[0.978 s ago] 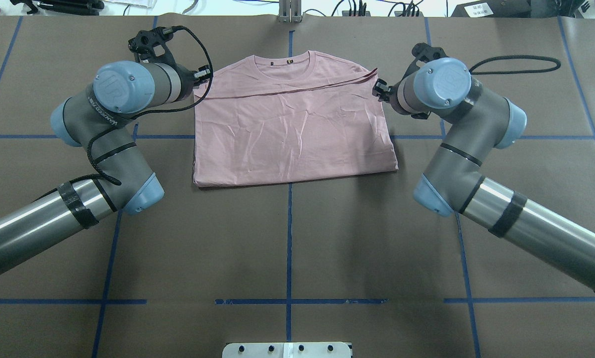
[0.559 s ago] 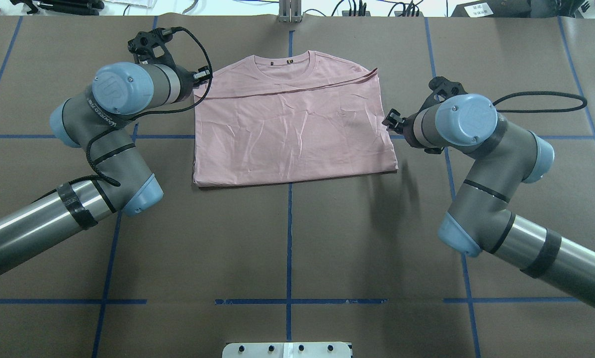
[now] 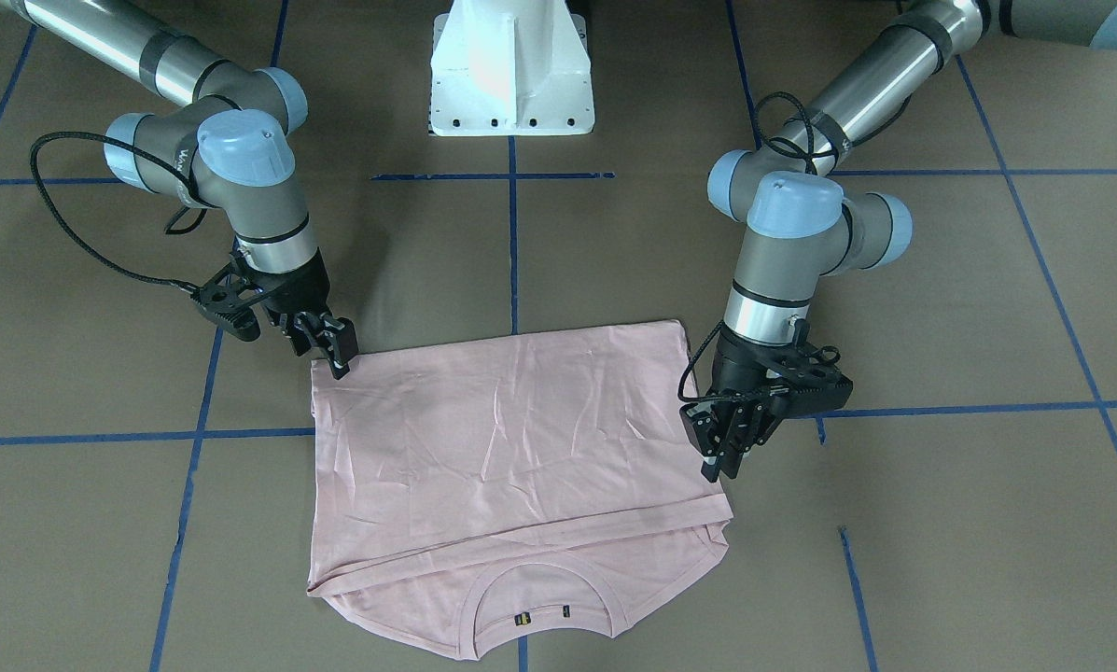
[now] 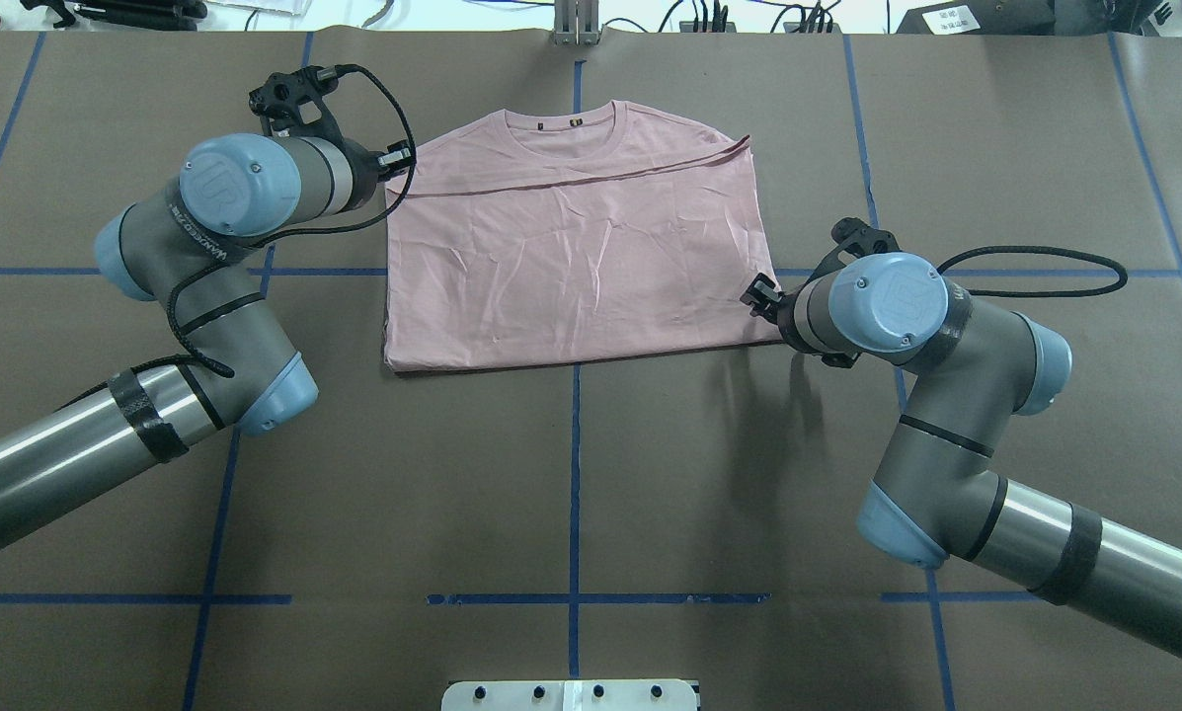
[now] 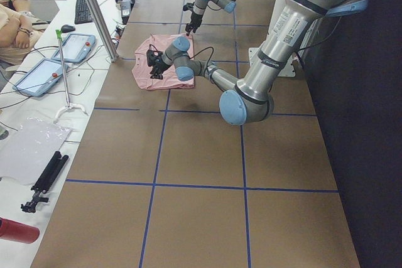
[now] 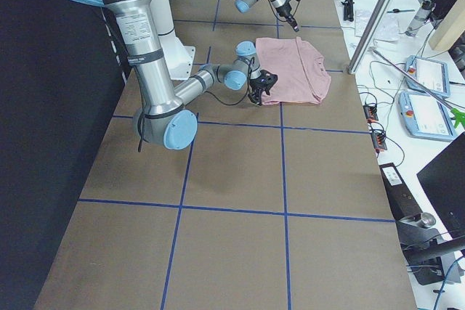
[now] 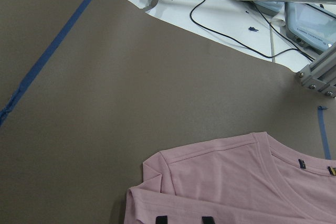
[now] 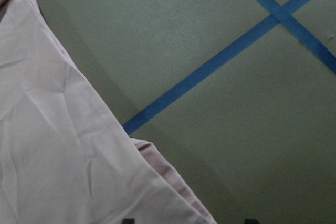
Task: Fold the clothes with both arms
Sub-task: 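Move the right gripper down to the folded shirt's side edge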
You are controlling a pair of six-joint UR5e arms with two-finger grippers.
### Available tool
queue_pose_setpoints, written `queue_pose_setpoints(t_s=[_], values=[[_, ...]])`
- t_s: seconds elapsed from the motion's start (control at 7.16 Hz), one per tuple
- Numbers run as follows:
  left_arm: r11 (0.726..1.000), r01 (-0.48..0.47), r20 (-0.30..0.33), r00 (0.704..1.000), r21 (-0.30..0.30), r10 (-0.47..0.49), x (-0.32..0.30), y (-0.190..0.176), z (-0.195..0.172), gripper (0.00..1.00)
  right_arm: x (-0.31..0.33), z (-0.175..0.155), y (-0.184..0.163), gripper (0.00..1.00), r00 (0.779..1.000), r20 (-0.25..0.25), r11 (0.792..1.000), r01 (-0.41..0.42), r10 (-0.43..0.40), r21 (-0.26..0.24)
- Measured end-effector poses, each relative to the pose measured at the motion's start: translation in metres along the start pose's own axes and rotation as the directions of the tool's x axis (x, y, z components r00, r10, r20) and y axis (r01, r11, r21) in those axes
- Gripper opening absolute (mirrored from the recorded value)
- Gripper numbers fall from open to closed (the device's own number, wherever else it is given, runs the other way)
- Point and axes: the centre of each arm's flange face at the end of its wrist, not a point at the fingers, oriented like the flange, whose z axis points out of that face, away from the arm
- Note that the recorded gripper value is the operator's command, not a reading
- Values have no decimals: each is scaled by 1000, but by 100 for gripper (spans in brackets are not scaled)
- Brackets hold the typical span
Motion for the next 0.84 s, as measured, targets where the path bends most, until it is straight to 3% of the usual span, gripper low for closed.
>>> queue_pose_setpoints(t_s=[0.28,0.42,0.84], values=[[1000,-1,1,1000,0,1,-1,0,0,34,1,4,-1,34,1000,-4,1000,0,0,17],[1000,-2,2,1000,0,2,-1,0,0,34,1,5,-1,0,1000,-5,1000,0,0,20],[1000,-5,5,1000,-1,5,-5,1,1,34,-5,5,-1,0,1000,0,1000,1,-1,24]])
